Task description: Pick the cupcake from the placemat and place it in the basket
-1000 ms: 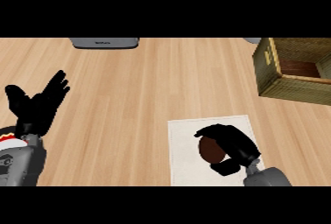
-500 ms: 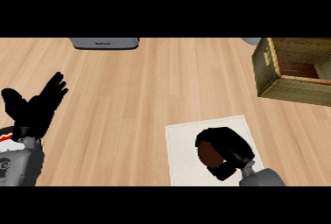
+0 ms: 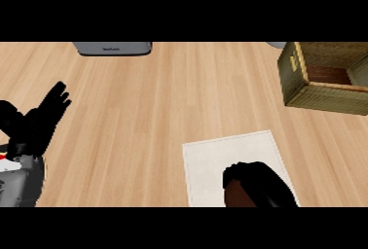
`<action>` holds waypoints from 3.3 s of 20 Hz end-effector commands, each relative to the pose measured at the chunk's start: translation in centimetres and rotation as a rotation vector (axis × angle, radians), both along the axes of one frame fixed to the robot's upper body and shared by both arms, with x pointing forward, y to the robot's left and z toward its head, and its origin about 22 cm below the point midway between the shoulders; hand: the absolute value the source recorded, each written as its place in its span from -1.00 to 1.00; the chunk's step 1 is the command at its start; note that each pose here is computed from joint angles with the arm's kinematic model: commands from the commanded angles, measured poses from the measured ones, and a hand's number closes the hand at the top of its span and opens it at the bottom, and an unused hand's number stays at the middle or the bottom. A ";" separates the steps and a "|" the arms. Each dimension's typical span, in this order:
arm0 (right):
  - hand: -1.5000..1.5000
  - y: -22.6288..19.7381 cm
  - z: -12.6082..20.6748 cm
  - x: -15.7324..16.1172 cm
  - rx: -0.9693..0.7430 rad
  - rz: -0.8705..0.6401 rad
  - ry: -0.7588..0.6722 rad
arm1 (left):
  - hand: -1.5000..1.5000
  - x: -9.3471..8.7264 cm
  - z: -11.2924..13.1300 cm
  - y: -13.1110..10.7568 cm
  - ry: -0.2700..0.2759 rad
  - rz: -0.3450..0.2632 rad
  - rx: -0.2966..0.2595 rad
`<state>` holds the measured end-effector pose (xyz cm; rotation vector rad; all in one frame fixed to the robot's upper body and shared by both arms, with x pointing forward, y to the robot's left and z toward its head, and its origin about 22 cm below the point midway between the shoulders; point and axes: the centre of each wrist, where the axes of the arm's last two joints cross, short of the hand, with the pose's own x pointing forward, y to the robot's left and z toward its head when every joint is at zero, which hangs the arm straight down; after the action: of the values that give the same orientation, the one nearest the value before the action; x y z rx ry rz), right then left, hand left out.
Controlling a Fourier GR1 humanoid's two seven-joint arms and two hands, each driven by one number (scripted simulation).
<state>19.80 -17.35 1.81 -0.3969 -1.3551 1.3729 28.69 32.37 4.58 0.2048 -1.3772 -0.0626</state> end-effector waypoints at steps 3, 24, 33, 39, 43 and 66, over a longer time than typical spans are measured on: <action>1.00 0.2 3.8 -5.2 0.249 -0.099 0.032 | 0.00 -0.6 -1.1 0.2 -0.006 0.020 -0.003; 1.00 -0.7 19.4 -6.1 0.540 -0.351 -0.433 | 0.00 0.2 -0.7 0.1 0.004 -0.011 0.003; 1.00 -0.5 26.8 0.4 0.567 -0.514 -0.518 | 0.00 0.5 -0.1 -2.9 -0.014 -0.040 -0.008; 1.00 -5.6 31.0 5.6 0.453 -0.636 -0.587 | 0.00 -0.5 -1.2 -0.4 0.001 -0.018 -0.014; 1.00 -7.2 31.7 8.2 0.419 -0.701 -0.608 | 0.00 0.8 0.5 0.4 -0.002 -0.017 0.000; -1.00 -20.8 21.3 16.8 0.494 -0.961 -0.603 | 0.00 1.0 -0.5 -1.1 -0.004 -0.031 -0.002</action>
<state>35.97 -36.79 24.06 -1.0037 -1.6390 0.2189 29.70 31.42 4.15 0.1849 -1.3854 -0.0783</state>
